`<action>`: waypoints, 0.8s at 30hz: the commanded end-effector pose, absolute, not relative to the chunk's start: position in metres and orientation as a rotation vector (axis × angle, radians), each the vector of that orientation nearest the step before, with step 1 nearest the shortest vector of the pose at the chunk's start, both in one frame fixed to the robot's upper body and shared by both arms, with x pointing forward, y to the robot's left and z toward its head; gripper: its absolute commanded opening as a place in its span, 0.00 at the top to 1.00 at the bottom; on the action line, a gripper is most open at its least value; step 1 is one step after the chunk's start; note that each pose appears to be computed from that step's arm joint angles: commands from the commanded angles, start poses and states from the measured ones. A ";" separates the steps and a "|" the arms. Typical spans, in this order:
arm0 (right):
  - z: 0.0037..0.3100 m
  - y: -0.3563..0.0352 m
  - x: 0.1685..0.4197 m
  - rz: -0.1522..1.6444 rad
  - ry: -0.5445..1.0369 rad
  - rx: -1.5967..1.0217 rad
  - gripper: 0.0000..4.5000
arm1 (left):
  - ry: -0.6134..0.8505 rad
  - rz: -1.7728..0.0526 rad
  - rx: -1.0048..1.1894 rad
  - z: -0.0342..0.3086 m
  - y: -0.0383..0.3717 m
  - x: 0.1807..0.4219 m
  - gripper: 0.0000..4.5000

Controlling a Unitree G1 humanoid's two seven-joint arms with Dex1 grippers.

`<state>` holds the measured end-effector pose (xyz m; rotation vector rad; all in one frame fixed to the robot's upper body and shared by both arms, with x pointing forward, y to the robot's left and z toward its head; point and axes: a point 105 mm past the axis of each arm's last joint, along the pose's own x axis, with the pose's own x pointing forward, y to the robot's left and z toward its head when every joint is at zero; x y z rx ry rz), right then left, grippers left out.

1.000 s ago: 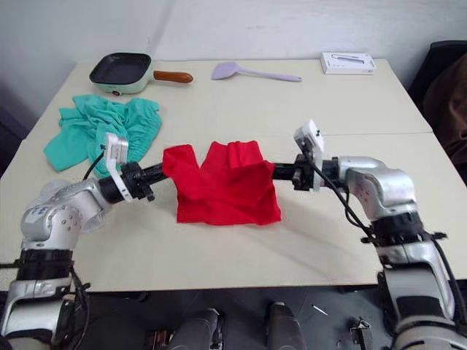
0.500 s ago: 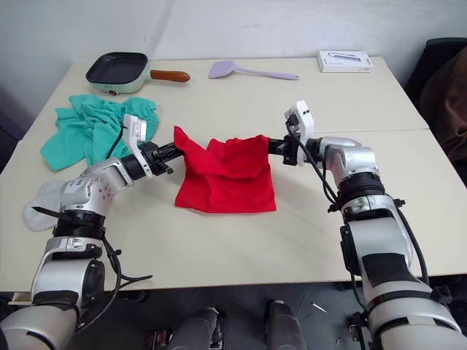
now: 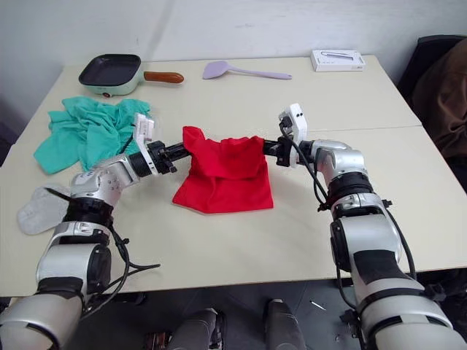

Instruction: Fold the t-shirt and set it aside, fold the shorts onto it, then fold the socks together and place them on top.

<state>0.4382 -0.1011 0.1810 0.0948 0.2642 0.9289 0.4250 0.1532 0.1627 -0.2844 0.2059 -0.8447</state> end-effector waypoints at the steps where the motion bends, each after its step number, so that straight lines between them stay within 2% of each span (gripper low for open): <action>1: 0.180 -0.107 0.446 0.846 0.269 0.060 0.95 | 0.201 -0.745 -0.254 0.163 0.166 0.436 1.00; 2: 0.178 -0.109 0.447 0.831 0.278 0.056 0.90 | 0.203 -0.731 -0.252 0.162 0.168 0.438 1.00; 3: 0.177 -0.113 0.447 0.821 0.290 0.051 0.86 | 0.212 -0.708 -0.237 0.160 0.172 0.439 0.95; 5: 0.176 -0.120 0.446 0.813 0.302 0.021 0.72 | 0.223 -0.682 -0.215 0.159 0.179 0.440 0.84; 10: 0.183 -0.135 0.443 0.812 0.291 -0.045 0.33 | 0.197 -0.659 -0.196 0.171 0.197 0.438 0.50; 12: 0.192 -0.145 0.436 0.841 0.246 -0.138 0.19 | 0.153 -0.705 -0.161 0.189 0.210 0.428 0.37; 14: 0.201 -0.148 0.419 0.914 0.201 -0.220 0.03 | 0.129 -0.805 -0.004 0.202 0.215 0.402 0.23; 15: 0.203 -0.147 0.409 0.952 0.183 -0.251 0.00 | 0.134 -0.871 0.086 0.202 0.210 0.386 0.16; 17: 0.201 -0.142 0.387 1.030 0.160 -0.328 0.00 | 0.155 -1.001 0.244 0.197 0.196 0.353 0.03; 21: 0.184 -0.129 0.351 1.121 0.116 -0.508 0.00 | 0.210 -1.110 0.458 0.171 0.177 0.315 0.01; 24: 0.165 -0.119 0.335 1.162 0.076 -0.671 0.00 | 0.222 -1.114 0.617 0.149 0.170 0.312 0.01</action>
